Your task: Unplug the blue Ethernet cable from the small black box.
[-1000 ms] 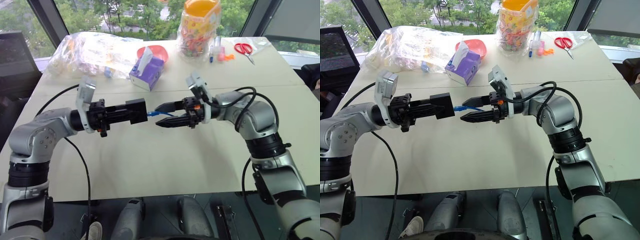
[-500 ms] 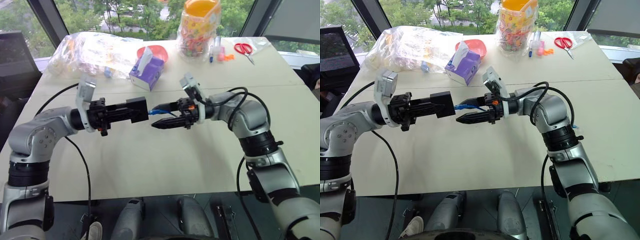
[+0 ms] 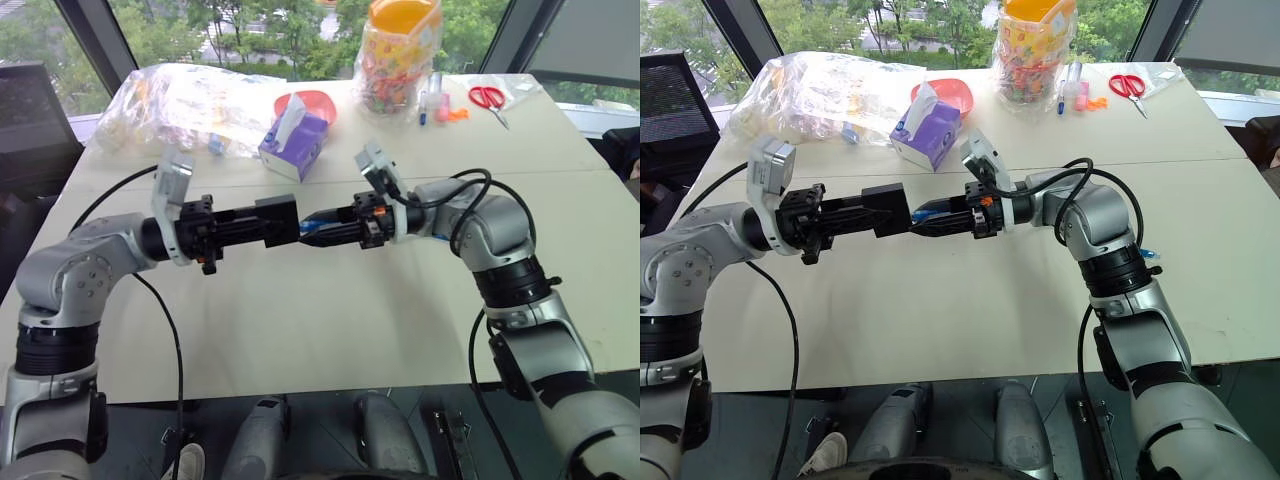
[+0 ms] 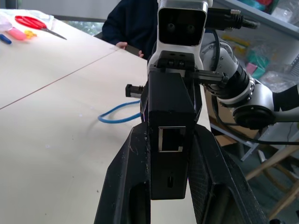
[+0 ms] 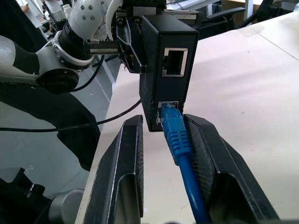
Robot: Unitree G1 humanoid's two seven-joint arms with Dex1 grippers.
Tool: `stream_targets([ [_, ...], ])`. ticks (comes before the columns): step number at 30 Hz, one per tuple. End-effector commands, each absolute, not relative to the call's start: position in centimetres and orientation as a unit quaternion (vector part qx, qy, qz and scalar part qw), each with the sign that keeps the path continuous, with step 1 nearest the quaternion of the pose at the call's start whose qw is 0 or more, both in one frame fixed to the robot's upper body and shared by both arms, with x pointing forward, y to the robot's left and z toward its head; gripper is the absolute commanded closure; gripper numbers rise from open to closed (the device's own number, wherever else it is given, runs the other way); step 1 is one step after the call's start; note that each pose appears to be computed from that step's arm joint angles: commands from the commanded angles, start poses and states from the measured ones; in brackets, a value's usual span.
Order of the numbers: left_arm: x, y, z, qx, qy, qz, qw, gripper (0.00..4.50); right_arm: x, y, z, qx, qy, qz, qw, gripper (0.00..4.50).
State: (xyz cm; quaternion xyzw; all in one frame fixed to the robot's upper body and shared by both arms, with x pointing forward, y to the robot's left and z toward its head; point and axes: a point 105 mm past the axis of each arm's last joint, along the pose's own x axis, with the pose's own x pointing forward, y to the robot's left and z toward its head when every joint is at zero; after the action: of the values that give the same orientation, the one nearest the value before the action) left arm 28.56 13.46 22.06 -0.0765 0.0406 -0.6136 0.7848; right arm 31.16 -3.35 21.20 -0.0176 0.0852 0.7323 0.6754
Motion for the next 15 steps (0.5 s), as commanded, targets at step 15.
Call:
stream_targets([
  [15,28.03,13.41,23.00,-0.052,0.022,-0.622,0.781,4.03,30.48,-3.62,22.40,-0.028,0.078,0.749,0.657,3.66],
])
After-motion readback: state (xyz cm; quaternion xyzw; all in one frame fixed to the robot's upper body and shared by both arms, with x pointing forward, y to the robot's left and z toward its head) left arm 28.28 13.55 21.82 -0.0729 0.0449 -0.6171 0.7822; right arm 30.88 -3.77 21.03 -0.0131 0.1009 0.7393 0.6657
